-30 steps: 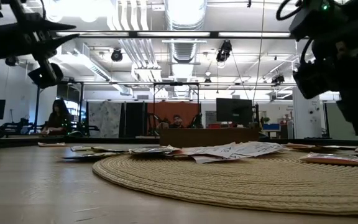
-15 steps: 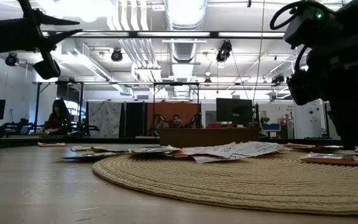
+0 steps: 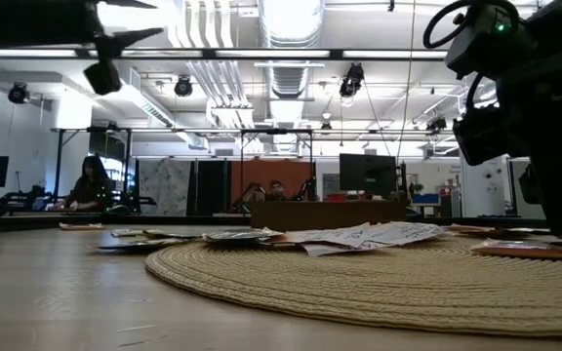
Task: Pick & Place Tea
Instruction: Put the mango tea bag into the right section of the wooden organizer
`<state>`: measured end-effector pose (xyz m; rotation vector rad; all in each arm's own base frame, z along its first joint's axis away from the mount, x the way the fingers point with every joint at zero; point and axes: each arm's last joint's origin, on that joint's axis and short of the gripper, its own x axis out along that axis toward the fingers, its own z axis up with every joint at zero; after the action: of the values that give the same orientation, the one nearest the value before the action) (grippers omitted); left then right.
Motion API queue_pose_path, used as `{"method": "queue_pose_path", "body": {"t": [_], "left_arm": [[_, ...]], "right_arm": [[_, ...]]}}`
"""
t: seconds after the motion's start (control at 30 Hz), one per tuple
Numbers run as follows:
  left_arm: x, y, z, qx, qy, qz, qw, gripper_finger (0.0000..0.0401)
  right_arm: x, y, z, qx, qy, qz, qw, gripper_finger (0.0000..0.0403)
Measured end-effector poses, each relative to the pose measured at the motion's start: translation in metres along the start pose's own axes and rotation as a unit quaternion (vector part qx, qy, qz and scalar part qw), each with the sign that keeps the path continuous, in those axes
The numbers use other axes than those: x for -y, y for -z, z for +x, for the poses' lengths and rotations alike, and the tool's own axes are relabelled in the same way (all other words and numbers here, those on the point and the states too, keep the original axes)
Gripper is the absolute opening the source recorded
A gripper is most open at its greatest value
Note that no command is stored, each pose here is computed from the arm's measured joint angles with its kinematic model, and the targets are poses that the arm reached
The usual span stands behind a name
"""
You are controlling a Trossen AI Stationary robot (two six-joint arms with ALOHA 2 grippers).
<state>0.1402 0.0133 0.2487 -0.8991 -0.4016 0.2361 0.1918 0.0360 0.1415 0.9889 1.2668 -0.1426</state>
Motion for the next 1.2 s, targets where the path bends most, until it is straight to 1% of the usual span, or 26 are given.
{"method": "queue_pose_path", "body": {"t": [0.07,0.17,0.23,0.3,0.33,0.4,0.43,0.53,0.57,0.6,0.67,0.73,0.83,0.93,1.0,1.1,1.17,1.2], "left_arm": [[0.001,0.008,0.013,-0.044,-0.015,0.008,0.999,0.0124],[0.000,0.021,0.035,-0.114,-0.048,0.014,0.992,0.0124],[0.001,0.029,0.052,-0.149,-0.068,0.026,0.986,0.0124],[-0.003,0.041,0.067,-0.194,-0.098,0.053,0.975,0.0124],[-0.001,0.044,0.076,-0.207,-0.099,0.061,0.971,0.0124],[0.011,0.047,0.098,-0.224,-0.078,0.067,0.969,0.0124],[0.012,0.051,0.107,-0.244,-0.082,0.076,0.963,0.0124],[0.009,0.069,0.129,-0.315,-0.108,0.119,0.936,0.0123],[0.007,0.075,0.135,-0.335,-0.121,0.136,0.924,0.0122],[0.007,0.079,0.142,-0.347,-0.125,0.153,0.917,0.0122],[0.007,0.087,0.156,-0.360,-0.122,0.177,0.908,0.0121],[0.001,0.098,0.166,-0.384,-0.123,0.183,0.897,0.0121],[0.000,0.116,0.180,-0.413,-0.092,0.203,0.883,0.0121],[0.002,0.134,0.187,-0.439,-0.056,0.234,0.866,0.0121],[0.002,0.147,0.189,-0.452,-0.048,0.250,0.855,0.0121],[0.004,0.169,0.191,-0.469,-0.039,0.260,0.843,0.0121],[0.010,0.184,0.193,-0.477,-0.021,0.270,0.836,0.0121],[0.011,0.191,0.194,-0.483,-0.013,0.278,0.830,0.0121]], "right_arm": [[0.000,0.000,0.000,0.000,0.000,-0.007,1.000,0.0224],[0.002,0.001,0.001,-0.003,0.002,-0.017,1.000,0.0224],[0.003,0.001,0.001,-0.004,0.004,-0.020,1.000,0.0224],[0.003,0.001,0.001,-0.004,0.004,-0.020,1.000,0.0224],[0.003,0.002,0.001,-0.004,0.004,-0.021,1.000,0.0224],[0.003,0.001,0.002,-0.002,0.002,-0.023,1.000,0.0224],[0.002,0.001,0.002,0.000,0.000,-0.024,1.000,0.0224],[0.000,-0.001,0.003,0.008,-0.011,-0.031,0.999,0.0224],[-0.001,-0.002,0.003,0.011,-0.015,-0.031,0.999,0.0223],[-0.001,-0.002,0.003,0.012,-0.017,-0.030,0.999,0.0224],[-0.002,-0.001,0.004,0.011,-0.019,-0.016,1.000,0.0224],[-0.005,0.001,0.005,0.012,-0.022,-0.003,1.000,0.0224],[-0.009,0.010,0.010,0.019,-0.006,0.009,1.000,0.0224],[-0.012,0.019,0.014,0.040,0.016,0.010,0.999,0.0224],[-0.014,0.023,0.016,0.054,0.019,0.003,0.998,0.0224],[-0.012,0.025,0.018,0.059,0.027,0.025,0.998,0.0224],[-0.011,0.024,0.020,0.066,0.026,0.043,0.997,0.0224],[-0.011,0.024,0.020,0.072,0.025,0.049,0.996,0.0224]]}}
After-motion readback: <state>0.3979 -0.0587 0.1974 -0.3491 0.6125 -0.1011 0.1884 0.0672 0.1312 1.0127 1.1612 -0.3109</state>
